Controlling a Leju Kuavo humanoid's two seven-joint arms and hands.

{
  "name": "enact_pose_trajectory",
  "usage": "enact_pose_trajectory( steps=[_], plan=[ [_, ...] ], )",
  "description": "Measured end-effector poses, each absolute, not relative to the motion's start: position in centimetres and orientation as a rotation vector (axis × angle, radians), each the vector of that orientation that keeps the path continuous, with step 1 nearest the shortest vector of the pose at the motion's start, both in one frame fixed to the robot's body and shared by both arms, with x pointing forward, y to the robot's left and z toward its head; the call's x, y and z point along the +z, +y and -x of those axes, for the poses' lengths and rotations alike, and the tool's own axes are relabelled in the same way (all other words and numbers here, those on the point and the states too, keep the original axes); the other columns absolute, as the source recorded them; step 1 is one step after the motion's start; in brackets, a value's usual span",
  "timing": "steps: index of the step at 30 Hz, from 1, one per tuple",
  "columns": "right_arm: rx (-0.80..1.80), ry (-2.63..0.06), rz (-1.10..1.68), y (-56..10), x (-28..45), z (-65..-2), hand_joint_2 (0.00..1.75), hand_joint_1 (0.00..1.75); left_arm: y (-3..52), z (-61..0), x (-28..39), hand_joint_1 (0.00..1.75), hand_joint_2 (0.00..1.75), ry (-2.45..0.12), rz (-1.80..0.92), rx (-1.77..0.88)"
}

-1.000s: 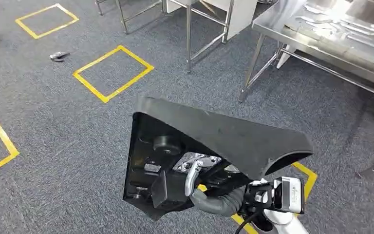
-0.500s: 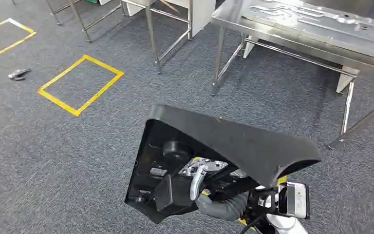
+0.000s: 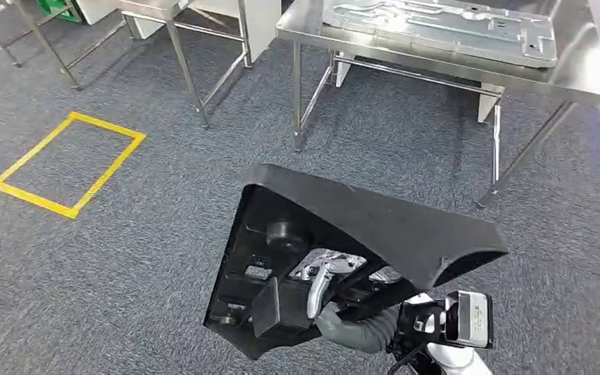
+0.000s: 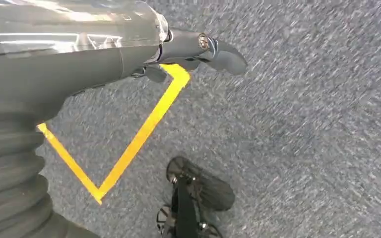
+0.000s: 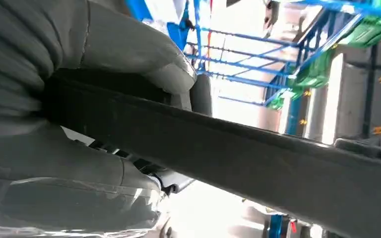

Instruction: Take the parts from the cabinet and place them on the table.

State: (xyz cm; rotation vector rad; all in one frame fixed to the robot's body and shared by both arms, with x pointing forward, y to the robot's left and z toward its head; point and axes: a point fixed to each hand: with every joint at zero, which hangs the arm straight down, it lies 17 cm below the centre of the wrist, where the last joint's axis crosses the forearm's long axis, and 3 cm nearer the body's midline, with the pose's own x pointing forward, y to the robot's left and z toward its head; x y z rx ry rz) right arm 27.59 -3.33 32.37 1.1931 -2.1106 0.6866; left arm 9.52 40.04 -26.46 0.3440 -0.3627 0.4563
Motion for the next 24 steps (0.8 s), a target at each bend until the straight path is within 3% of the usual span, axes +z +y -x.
enact_pose_trajectory(
  steps=[24],
  plan=[
    [0.724, -2.114, -1.171, -3.41, 32.25, -27.91, 1.75, 1.62, 39.31, -9.16, -26.62, 0.0, 1.75, -0.358, -0.332, 0.467]
  ],
)
